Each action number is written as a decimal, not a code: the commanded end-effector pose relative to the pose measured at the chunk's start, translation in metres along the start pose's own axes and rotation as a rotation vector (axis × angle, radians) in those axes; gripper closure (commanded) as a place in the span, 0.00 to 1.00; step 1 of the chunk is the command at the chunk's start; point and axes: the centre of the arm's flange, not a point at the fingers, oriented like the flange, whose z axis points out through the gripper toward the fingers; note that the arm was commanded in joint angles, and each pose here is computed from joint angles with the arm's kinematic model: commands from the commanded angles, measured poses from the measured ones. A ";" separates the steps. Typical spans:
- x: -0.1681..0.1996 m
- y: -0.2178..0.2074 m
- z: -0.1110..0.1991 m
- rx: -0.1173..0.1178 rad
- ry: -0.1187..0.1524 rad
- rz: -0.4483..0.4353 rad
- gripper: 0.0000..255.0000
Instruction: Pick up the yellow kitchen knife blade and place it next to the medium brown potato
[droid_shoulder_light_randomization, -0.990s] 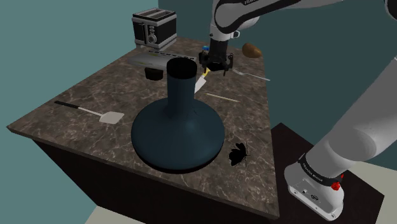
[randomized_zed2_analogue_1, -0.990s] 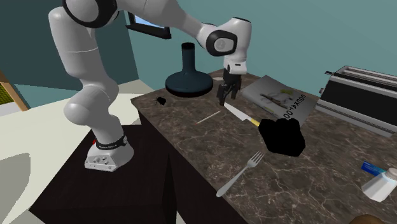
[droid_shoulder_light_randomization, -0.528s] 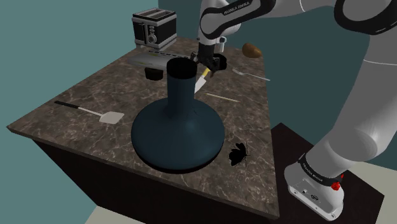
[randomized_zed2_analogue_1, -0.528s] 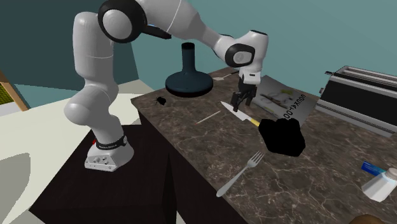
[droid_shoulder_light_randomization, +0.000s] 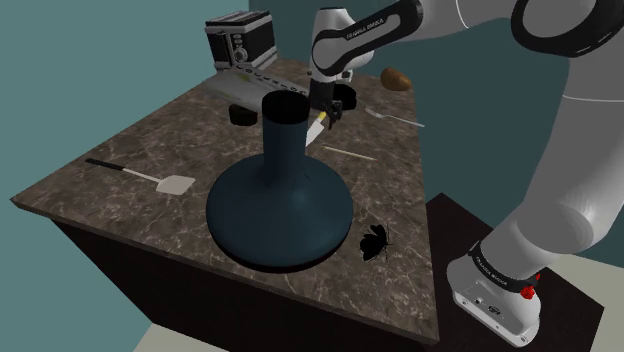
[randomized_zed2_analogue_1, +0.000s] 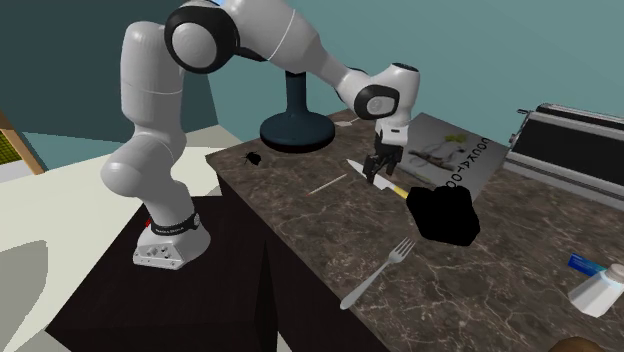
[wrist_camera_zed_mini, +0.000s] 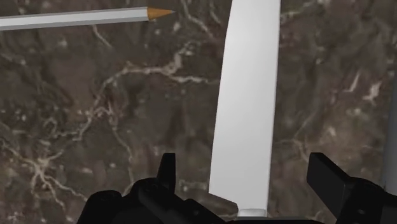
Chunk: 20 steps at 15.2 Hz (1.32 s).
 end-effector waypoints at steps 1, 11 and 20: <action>0.000 -0.001 0.004 -0.001 -0.001 0.000 0.00; 0.000 0.000 0.003 -0.001 -0.001 0.000 1.00; 0.000 0.000 -0.012 -0.001 -0.001 0.000 1.00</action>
